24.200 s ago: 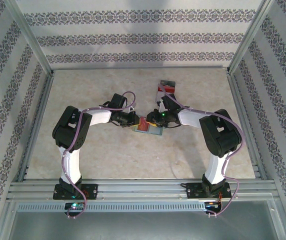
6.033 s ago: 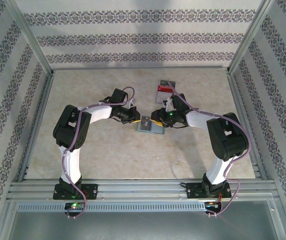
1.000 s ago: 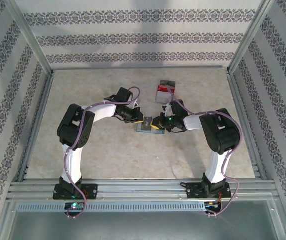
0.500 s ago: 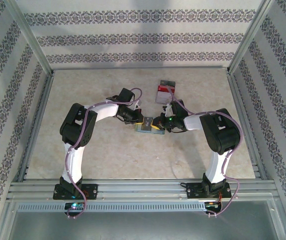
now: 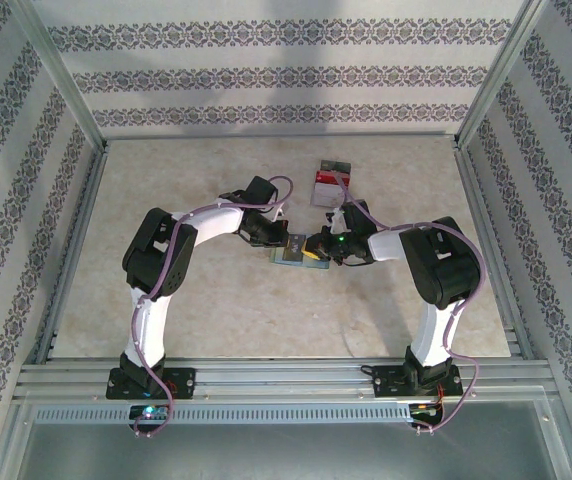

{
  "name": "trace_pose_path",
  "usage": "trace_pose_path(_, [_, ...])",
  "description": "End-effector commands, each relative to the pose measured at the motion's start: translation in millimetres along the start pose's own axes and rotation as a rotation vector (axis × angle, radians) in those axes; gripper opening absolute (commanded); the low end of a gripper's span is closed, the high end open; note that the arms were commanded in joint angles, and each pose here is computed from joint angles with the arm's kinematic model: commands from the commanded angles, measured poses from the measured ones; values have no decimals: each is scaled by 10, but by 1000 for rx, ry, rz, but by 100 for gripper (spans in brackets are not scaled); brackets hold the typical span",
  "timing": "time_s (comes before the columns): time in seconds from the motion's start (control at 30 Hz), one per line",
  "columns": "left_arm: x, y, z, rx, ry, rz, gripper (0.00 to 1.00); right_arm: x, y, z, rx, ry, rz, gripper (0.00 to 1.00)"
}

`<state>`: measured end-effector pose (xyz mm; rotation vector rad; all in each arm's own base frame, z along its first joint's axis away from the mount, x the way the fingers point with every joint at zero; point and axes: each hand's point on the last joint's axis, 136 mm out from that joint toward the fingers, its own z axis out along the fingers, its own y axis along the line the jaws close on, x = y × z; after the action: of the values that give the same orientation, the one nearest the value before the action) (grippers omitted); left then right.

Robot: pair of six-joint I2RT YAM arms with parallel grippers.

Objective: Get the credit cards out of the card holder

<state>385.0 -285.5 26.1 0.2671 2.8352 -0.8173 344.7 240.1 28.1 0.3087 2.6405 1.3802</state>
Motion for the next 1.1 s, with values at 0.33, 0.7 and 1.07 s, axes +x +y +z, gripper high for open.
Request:
trace_pose_path(0.33, [484,742,114,-312,154,-40,3,5,-123,-140,-15,-20,-7,1])
trace_pose_path(0.7, [442,634,147,-249,140,-43,3,-19,-110,-127,-43,-25,-2,1])
trace_pose_path(1.07, [74,144,-191,-72,5,-52,14,-32,-11,27,-73,-14,-10,1])
